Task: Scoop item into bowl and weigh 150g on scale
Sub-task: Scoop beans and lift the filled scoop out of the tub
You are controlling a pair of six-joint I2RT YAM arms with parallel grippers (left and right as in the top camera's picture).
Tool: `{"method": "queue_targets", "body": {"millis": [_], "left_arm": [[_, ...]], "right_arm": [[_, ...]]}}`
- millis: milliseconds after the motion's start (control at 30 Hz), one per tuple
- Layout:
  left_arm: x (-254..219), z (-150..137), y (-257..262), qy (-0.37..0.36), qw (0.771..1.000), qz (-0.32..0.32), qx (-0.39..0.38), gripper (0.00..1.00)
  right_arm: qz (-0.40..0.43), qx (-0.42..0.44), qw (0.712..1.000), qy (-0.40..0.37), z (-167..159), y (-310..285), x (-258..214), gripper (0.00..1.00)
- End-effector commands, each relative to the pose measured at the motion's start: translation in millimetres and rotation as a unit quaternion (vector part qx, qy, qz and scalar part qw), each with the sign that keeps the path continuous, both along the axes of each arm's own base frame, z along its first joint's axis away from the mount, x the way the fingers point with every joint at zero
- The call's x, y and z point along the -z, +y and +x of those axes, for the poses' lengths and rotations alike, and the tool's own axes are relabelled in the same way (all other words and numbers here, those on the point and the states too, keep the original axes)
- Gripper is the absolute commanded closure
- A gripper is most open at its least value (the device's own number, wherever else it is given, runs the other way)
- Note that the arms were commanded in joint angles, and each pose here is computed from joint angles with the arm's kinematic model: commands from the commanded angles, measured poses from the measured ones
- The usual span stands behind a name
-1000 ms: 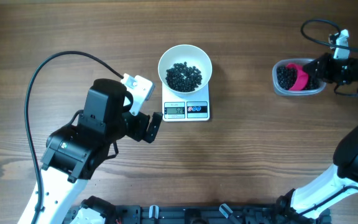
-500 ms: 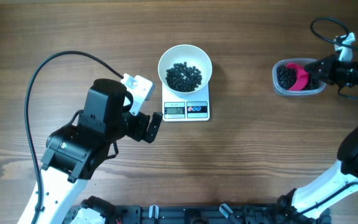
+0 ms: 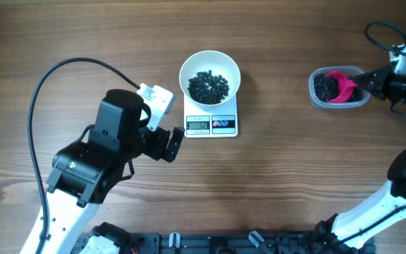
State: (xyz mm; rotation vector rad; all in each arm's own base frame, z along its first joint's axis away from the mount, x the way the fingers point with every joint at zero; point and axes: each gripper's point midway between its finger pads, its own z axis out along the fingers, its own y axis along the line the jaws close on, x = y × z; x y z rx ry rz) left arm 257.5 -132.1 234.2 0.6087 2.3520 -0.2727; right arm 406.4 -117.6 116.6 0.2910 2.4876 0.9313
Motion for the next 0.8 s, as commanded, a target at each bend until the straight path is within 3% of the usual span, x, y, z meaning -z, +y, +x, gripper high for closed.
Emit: {"method": "queue_targets", "body": {"millis": [0,767], "left_arm": [[-7.2,0.7,-1.7,-0.008,1.0,-0.007,0.006,0.0],[-7.1,0.6,-1.7,-0.008,1.0,-0.007,0.006,0.0]], "right_arm": [[0.017,-0.003,1.0,0.001,-2.7,0.0,8.0,0.96],[0.089,0.026,0.993,-0.074,-5.9,-23.5,-21.4,0.96]]}}
